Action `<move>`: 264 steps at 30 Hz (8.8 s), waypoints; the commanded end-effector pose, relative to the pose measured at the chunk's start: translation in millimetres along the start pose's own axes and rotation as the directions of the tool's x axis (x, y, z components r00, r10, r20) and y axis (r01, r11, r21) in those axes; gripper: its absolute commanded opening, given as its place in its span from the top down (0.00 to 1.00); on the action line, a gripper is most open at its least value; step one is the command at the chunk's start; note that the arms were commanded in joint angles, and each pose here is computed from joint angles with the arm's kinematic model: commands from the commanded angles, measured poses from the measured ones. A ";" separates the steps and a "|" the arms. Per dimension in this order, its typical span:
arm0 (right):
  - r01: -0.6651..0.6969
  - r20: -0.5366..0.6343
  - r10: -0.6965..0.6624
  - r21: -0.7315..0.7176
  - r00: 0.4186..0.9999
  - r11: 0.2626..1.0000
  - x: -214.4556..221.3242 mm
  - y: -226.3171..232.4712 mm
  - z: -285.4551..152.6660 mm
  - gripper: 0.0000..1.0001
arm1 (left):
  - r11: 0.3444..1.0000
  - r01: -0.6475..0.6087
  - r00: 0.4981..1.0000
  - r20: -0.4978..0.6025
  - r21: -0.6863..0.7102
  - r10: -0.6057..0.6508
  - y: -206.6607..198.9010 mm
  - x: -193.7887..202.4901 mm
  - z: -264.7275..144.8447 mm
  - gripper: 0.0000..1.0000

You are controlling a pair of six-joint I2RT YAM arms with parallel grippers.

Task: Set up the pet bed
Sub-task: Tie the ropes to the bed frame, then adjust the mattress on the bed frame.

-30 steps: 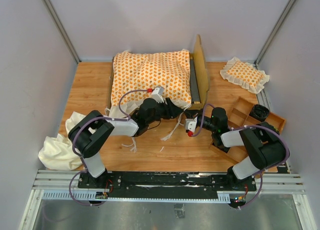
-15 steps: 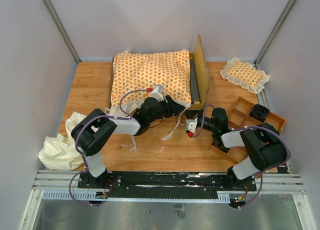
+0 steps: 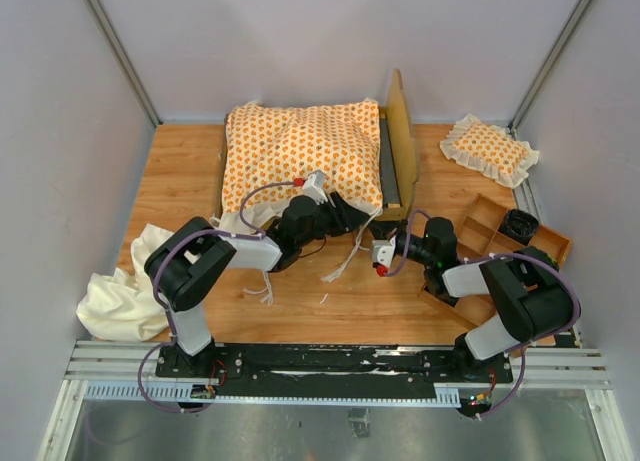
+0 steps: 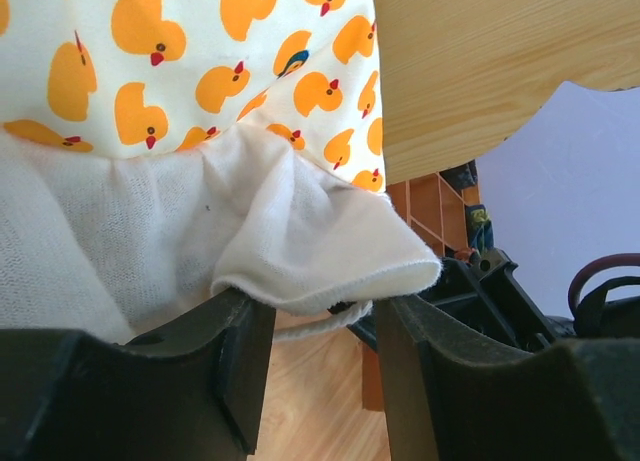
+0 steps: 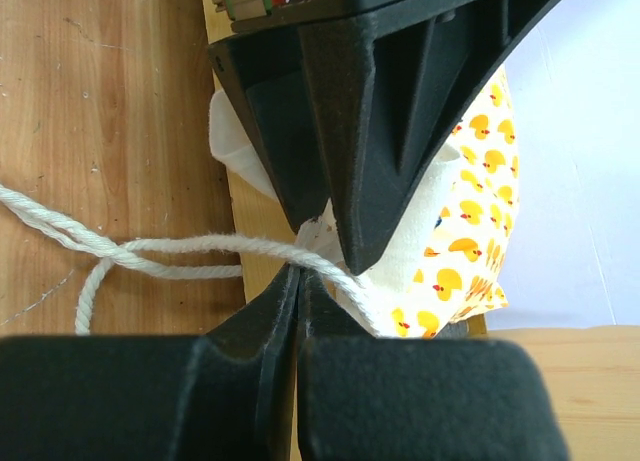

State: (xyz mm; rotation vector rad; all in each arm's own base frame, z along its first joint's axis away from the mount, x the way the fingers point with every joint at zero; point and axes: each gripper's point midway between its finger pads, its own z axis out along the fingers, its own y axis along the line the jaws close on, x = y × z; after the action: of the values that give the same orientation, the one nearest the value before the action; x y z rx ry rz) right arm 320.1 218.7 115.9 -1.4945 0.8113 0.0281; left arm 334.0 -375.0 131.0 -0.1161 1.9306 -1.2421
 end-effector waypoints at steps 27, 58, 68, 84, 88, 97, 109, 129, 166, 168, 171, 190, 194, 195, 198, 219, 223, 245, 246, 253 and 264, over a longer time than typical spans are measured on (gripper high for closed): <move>-0.464 -0.070 0.467 0.058 0.881 0.884 -18.9 2.3 -25.7 0.68 | 0.991 -0.101 0.992 0.089 0.083 0.094 -43.7 -19.5 4.4 1.00; -0.837 0.099 0.983 0.516 -0.152 -0.182 -39.4 -39.7 -22.1 0.64 | 0.991 -0.124 0.991 0.061 0.044 0.121 -32.3 9.5 -38.6 0.93; -0.693 -0.038 0.998 0.721 -0.053 -0.009 14.0 -48.9 -13.2 0.64 | 0.989 -0.142 0.988 0.065 0.043 0.139 -31.5 10.0 -49.9 0.89; -0.730 -0.056 0.992 0.682 -0.114 -0.045 24.2 -31.8 18.0 0.64 | 0.984 -0.177 0.982 0.065 0.030 0.175 -25.4 12.5 -58.1 0.95; -0.690 -0.091 0.992 0.724 -0.089 0.004 38.7 -30.3 17.3 0.77 | 0.980 -0.195 0.978 0.083 0.042 0.191 -31.0 6.8 -64.9 1.00; -0.637 -0.151 0.988 0.765 -0.035 0.095 35.6 -46.9 -6.7 0.85 | 0.965 -0.262 0.948 0.181 -0.026 0.263 -44.3 -30.1 -74.8 1.00; -0.687 0.019 0.993 0.721 -0.113 -0.091 -29.0 -7.3 -47.6 0.58 | 0.965 -0.259 0.939 0.224 -0.029 0.259 -61.7 -59.2 -54.6 1.00; -0.630 0.066 0.994 0.770 -0.082 -0.103 -14.7 68.9 28.2 0.60 | 0.971 -0.238 0.933 0.268 -0.036 0.239 -56.5 -88.2 -49.0 1.00; -0.366 -0.039 0.997 0.929 0.061 0.059 70.9 19.7 -103.1 1.00 | 0.888 -0.372 0.869 0.235 -0.271 0.436 1.3 -85.7 -118.3 1.00; -0.356 -0.024 0.998 0.933 0.063 0.045 76.1 11.9 -109.9 1.00 | 0.874 -0.373 0.865 0.223 -0.311 0.449 12.2 -84.2 -126.2 1.00; -0.365 -0.009 0.997 0.930 0.076 0.036 79.7 -1.9 -113.2 1.00 | 0.861 -0.374 0.869 0.194 -0.345 0.456 24.0 -79.5 -135.1 1.00; -0.325 0.056 0.987 0.946 0.151 -0.004 81.5 -40.1 -134.3 1.00 | 0.748 -0.070 0.951 0.181 -0.660 0.249 128.6 -62.2 -221.5 1.00; -0.305 0.068 0.985 0.952 0.157 -0.017 85.2 -44.8 -138.7 1.00 | 0.737 -0.027 0.964 0.177 -0.675 0.197 138.5 -51.4 -224.2 1.00; -0.297 0.073 0.984 0.955 0.160 -0.023 86.4 -46.7 -141.0 1.00 | 0.733 -0.026 0.965 0.175 -0.680 0.196 141.3 -50.1 -225.2 1.00; -0.282 0.094 0.981 0.958 0.168 -0.044 89.2 -53.5 -148.2 1.00 | 0.703 -0.059 0.950 0.176 -0.708 0.256 146.6 -66.4 -234.4 1.00; -0.492 0.156 0.987 0.858 -0.029 -0.150 58.3 -35.3 -130.9 1.00 | 0.932 -0.046 0.996 0.054 -0.359 0.071 96.1 -27.9 -186.4 0.90; -0.541 0.156 0.968 0.805 -0.198 -0.241 44.2 9.4 -123.2 0.99 | 0.952 -0.056 0.998 -0.017 -0.302 0.053 80.3 -1.0 -175.5 0.66; -0.651 0.217 0.963 0.709 -0.162 -0.269 -19.5 -13.3 -55.4 0.43 | 0.734 -0.218 0.911 0.135 -0.643 0.389 72.6 -166.5 -212.5 0.22; -0.635 0.221 0.961 0.722 -0.166 -0.275 -14.9 -11.3 -52.4 0.43 | 0.715 -0.208 0.909 0.138 -0.667 0.393 78.0 -171.4 -216.4 0.22; -0.599 0.148 0.980 0.775 -0.135 -0.199 9.5 -2.1 -28.3 0.43 | 0.681 -0.157 0.917 0.150 -0.715 0.369 103.2 -186.3 -231.1 0.27; -0.551 0.053 0.999 0.833 -0.007 -0.048 36.0 -9.4 -71.6 1.00 | 0.741 -0.178 0.949 0.086 -0.647 0.303 115.4 -151.8 -218.4 0.36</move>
State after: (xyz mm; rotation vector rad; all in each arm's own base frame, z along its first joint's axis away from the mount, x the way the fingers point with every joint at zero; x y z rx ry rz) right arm 313.1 173.3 104.5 0.1266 2.1216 0.3123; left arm 328.3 -79.0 170.7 -0.3430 2.0381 -0.2906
